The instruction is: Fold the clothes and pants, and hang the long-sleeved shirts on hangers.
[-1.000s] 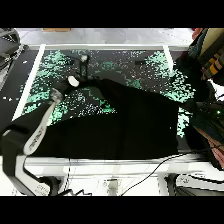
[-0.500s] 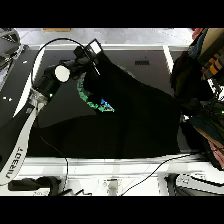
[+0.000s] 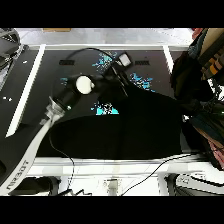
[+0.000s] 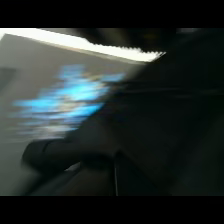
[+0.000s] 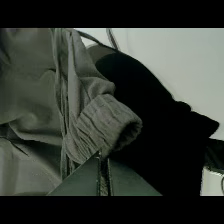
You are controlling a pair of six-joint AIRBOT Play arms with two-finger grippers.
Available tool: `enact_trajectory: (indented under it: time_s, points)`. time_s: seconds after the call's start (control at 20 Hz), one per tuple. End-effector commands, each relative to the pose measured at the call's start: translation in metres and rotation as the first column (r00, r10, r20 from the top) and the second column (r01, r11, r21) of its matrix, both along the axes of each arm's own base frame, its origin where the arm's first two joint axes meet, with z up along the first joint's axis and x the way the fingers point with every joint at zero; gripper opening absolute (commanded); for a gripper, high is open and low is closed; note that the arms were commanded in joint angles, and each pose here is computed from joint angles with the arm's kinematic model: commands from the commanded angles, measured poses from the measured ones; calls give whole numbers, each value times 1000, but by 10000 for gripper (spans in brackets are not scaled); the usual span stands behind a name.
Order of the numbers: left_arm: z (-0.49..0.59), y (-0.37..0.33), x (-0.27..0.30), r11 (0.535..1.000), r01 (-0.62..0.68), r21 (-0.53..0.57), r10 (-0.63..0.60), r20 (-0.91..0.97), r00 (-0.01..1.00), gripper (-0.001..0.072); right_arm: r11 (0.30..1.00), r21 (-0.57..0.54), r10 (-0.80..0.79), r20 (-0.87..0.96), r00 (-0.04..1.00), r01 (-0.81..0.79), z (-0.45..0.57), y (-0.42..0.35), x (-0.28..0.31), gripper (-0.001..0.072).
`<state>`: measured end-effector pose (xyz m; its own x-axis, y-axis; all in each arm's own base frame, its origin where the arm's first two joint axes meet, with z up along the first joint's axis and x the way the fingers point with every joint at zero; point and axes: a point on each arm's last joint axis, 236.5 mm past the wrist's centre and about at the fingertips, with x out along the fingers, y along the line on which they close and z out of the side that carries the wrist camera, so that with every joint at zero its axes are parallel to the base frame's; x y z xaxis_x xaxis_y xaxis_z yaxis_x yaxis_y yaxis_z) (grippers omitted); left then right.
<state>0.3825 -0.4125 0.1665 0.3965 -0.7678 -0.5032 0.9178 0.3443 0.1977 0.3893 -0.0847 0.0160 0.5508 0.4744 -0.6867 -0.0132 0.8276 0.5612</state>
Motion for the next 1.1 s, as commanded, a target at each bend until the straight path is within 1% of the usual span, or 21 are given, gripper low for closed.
enact_trajectory:
  time_s: [0.0, 0.05, 0.1, 0.15, 0.2, 0.3, 0.35, 0.4, 0.5, 0.55, 0.6, 0.65, 0.7, 0.75, 0.85, 0.95, 1.0, 1.05]
  points:
    - [-26, -44, -105, 985, 173, 30, -159, -267, 951, 8, 1000, -19, 6, -14, 1000, -7, -4, -2, -3, 20]
    - [-31, -53, -126, 974, 222, 43, -201, -281, 938, 9, 1000, -21, 7, -16, 1000, -7, -4, -3, -3, 20]
    - [-33, -62, -143, 965, 258, 47, -235, -286, 929, 32, 1000, -21, 7, -16, 1000, -7, -4, -3, -3, 20]
    - [-34, -69, -157, 957, 287, 48, -262, -286, 922, 314, 1000, -21, 7, -16, 1000, -7, -4, -3, -3, 20]
    - [-32, -75, -166, 953, 300, 42, -276, -284, 918, 713, 1000, -20, 4, -17, 1000, -5, -4, -3, -3, 20]
    - [-28, -80, -162, 964, 265, 16, -250, -282, 926, 671, 1000, -16, 1, -20, 1000, -2, -4, -2, -4, 20]
    - [-29, -75, -148, 976, 216, 25, -201, -278, 939, 548, 1000, -12, -5, -24, 1000, 4, -4, -2, -4, 20]
    - [-35, -63, -124, 984, 162, 69, -140, -246, 959, 441, 1000, -7, -11, -28, 1000, 11, -4, -3, -4, 20]
    - [-50, -22, -58, 987, 1, 161, 28, -177, 984, 434, 1000, -7, -11, -29, 1000, 11, -4, -2, -4, 20]
    - [-57, 5, -25, 979, -102, 177, 136, -190, 972, 433, 1000, -7, -11, -29, 1000, 11, -4, -2, -4, 20]
    - [-68, 35, 8, 960, -213, 180, 253, -247, 935, 410, 1000, -6, -12, -30, 999, 12, -4, -2, -4, 20]
    - [-83, 63, 32, 936, -300, 186, 346, -326, 880, 410, 1000, -5, -13, -31, 999, 13, -4, -2, -4, 20]
    - [-102, 91, 49, 909, -367, 198, 417, -428, 802, 410, 1000, -6, -13, -31, 999, 13, -4, -2, -4, 20]
    - [-120, 111, 60, 893, -404, 201, 446, -525, 725, 409, 1000, -6, -13, -31, 999, 13, -4, -3, -4, 20]
    - [-149, 134, 81, 861, -486, 148, 433, -715, 549, 424, 1000, -6, -13, -31, 999, 13, -4, -3, -4, 20]
    - [-176, 142, 101, 819, -566, 94, 371, -839, 398, 441, 1000, -6, -13, -31, 999, 13, -4, -3, -4, 21]
    - [-191, 141, 108, 804, -589, 82, 344, -872, 348, 441, 1000, -7, -15, -29, 999, 15, -4, -3, -3, 21]
    - [-208, 140, 112, 796, -599, 88, 340, -883, 323, 440, 1000, -11, -18, -28, 999, 18, -4, -4, -3, 20]
